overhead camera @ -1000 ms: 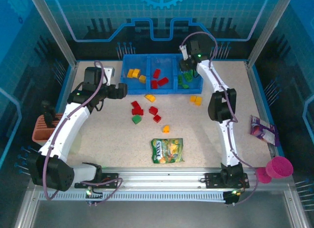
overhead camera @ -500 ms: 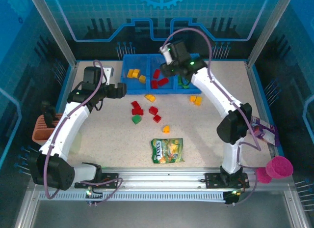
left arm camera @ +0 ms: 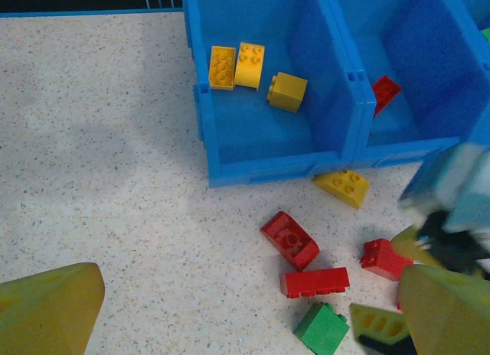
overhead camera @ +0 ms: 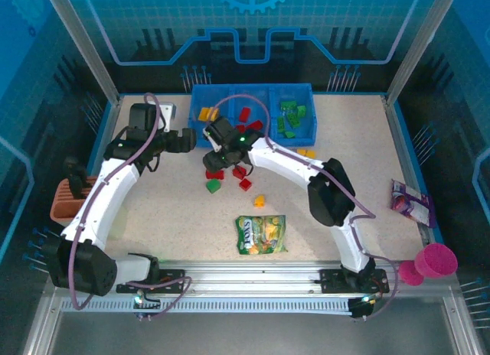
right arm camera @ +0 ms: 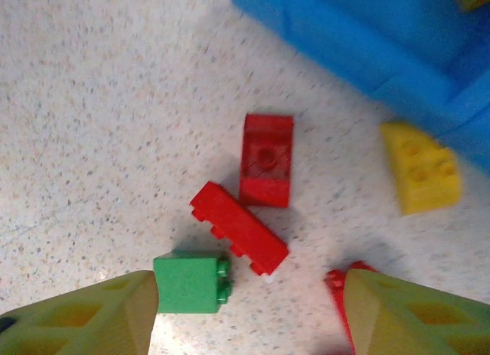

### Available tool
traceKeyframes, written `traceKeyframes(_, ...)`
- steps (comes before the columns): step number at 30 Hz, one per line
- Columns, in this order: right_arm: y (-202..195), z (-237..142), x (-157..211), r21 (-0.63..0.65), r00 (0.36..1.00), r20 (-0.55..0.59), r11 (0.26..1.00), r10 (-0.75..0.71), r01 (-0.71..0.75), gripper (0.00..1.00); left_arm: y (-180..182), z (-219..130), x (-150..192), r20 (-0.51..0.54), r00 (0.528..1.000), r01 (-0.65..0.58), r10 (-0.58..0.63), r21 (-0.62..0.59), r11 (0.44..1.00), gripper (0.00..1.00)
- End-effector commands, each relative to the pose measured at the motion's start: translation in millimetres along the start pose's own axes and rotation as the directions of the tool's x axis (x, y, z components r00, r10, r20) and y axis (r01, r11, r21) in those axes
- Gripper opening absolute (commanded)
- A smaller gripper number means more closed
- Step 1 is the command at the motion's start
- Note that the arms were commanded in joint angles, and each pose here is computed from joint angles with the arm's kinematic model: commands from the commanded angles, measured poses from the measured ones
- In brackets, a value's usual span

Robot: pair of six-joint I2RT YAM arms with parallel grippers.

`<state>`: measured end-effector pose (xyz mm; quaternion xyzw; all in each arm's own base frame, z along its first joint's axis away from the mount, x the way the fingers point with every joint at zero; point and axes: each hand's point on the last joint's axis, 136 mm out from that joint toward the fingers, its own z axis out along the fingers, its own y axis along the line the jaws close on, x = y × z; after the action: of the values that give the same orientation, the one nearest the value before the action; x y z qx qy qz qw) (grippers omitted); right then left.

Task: Sort the legos into containers by color
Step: Rotate the lego at the center of the table, then pick up the lego from the center of the table.

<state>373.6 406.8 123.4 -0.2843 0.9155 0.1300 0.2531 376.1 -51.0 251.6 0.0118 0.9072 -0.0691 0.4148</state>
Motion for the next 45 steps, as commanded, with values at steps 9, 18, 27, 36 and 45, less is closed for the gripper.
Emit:
traceKeyframes(9, 43, 40, 38, -0.092, 0.987, -0.161, 0.996, 0.000, -0.015, 0.78, 6, -15, -13, 0.052, 0.999, 0.016, -0.016, -0.007, 1.000, 0.99)
traceKeyframes(18, 50, 66, 74, -0.084, 0.967, -0.253, 0.996, -0.014, -0.008, 0.83, 6, -19, -15, 0.061, 0.998, 0.021, -0.021, -0.005, 1.000, 0.99)
traceKeyframes(27, 48, 82, 76, -0.064, 0.965, -0.261, 0.998, -0.020, 0.004, 0.71, 7, -21, -16, 0.067, 0.998, 0.022, -0.021, -0.005, 1.000, 0.99)
traceKeyframes(36, 43, 79, 99, -0.059, 0.938, -0.342, 0.998, -0.056, 0.038, 0.53, 7, -21, -16, 0.067, 0.998, 0.018, -0.018, -0.006, 1.000, 0.99)
traceKeyframes(45, 32, 63, 117, -0.041, 0.922, -0.376, 0.996, -0.091, 0.081, 0.60, 7, -21, -16, 0.065, 0.998, 0.022, -0.022, -0.003, 1.000, 0.99)
